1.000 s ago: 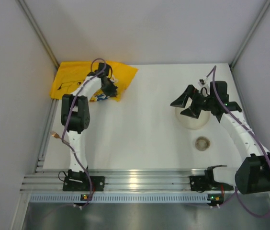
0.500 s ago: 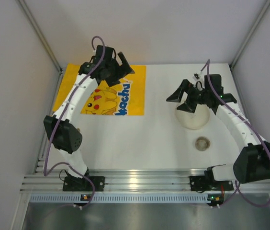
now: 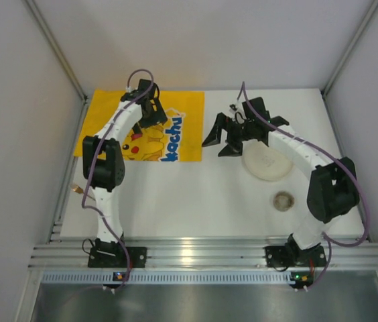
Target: Set the dinner table for one person
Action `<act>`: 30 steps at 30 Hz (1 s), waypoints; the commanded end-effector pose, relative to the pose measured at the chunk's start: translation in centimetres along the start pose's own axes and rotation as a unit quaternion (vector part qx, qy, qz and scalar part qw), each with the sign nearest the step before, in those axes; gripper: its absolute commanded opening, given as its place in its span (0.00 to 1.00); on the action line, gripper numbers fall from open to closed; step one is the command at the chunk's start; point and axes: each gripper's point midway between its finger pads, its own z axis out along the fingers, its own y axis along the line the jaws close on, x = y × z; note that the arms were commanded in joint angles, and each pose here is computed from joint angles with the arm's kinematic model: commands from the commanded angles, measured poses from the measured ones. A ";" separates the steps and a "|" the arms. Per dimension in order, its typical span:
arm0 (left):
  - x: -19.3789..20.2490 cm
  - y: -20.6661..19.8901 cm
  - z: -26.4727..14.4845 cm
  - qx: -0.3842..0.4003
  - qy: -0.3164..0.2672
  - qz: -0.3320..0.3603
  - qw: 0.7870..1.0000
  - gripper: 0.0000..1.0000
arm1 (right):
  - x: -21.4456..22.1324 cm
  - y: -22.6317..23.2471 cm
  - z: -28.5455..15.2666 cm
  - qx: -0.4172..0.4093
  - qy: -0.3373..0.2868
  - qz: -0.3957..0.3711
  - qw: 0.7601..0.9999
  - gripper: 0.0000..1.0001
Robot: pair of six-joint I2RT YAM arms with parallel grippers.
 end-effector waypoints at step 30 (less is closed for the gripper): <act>20.6 -12.1 3.8 0.010 0.116 0.253 0.960 0.98 | 4.5 -6.8 -7.6 0.074 -0.057 0.029 0.995 1.00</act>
